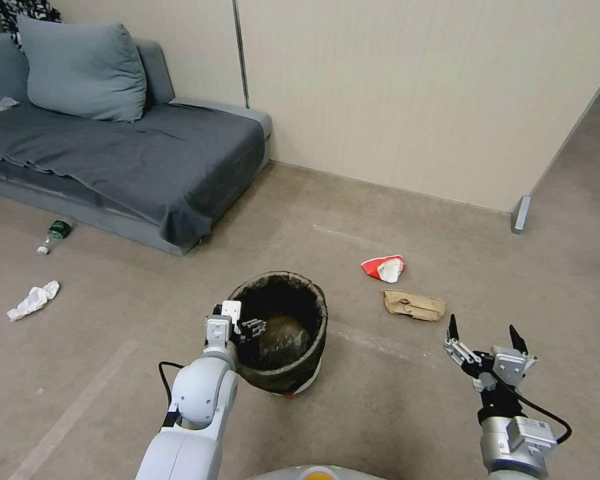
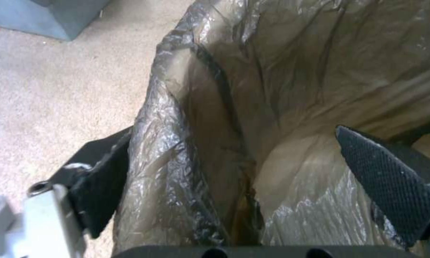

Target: Pick up the trash bin, then pick up the garbage from the floor and place it into the trash bin.

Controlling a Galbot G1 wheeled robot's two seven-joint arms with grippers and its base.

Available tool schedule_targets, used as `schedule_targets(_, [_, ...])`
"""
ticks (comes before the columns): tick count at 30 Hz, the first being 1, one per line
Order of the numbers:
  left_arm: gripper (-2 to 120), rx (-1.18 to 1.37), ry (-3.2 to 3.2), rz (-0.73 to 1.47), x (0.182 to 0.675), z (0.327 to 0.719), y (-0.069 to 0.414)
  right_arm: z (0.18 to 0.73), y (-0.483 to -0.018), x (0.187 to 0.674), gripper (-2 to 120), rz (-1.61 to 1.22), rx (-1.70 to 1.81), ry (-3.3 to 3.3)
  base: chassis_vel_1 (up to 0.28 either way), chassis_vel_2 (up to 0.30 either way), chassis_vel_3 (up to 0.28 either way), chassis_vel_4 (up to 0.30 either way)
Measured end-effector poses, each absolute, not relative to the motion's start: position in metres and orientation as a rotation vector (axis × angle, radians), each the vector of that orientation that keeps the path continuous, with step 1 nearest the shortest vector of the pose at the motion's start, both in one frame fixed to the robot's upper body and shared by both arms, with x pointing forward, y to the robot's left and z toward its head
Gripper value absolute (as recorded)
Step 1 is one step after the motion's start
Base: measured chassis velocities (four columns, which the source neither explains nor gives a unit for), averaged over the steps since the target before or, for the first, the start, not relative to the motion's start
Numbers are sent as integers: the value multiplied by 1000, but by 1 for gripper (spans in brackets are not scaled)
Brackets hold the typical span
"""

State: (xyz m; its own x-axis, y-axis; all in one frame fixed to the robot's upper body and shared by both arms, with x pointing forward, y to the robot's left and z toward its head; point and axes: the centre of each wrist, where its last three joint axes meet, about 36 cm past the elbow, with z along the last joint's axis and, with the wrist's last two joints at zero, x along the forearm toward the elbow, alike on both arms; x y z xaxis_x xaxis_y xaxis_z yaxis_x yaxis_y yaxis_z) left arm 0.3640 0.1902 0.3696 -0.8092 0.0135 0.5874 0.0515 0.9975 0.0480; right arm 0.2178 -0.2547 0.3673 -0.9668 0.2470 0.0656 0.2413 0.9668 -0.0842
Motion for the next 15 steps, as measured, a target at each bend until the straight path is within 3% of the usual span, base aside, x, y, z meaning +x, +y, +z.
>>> schedule_targets(2, [95, -46, -2512, -80, 364, 370, 190, 367, -254, 218, 100, 115, -376, -3041, 0, 0, 0, 0])
schedule_targets(4, [84, -48, -2511, -73, 364, 370, 191, 367, -253, 219, 100, 114, -369, -3043, 0, 0, 0, 0])
schedule_targets(15, [48, -44, -2518, -69, 364, 372, 192, 366, -251, 219, 100, 123, -363, -3046, 0, 0, 0, 0])
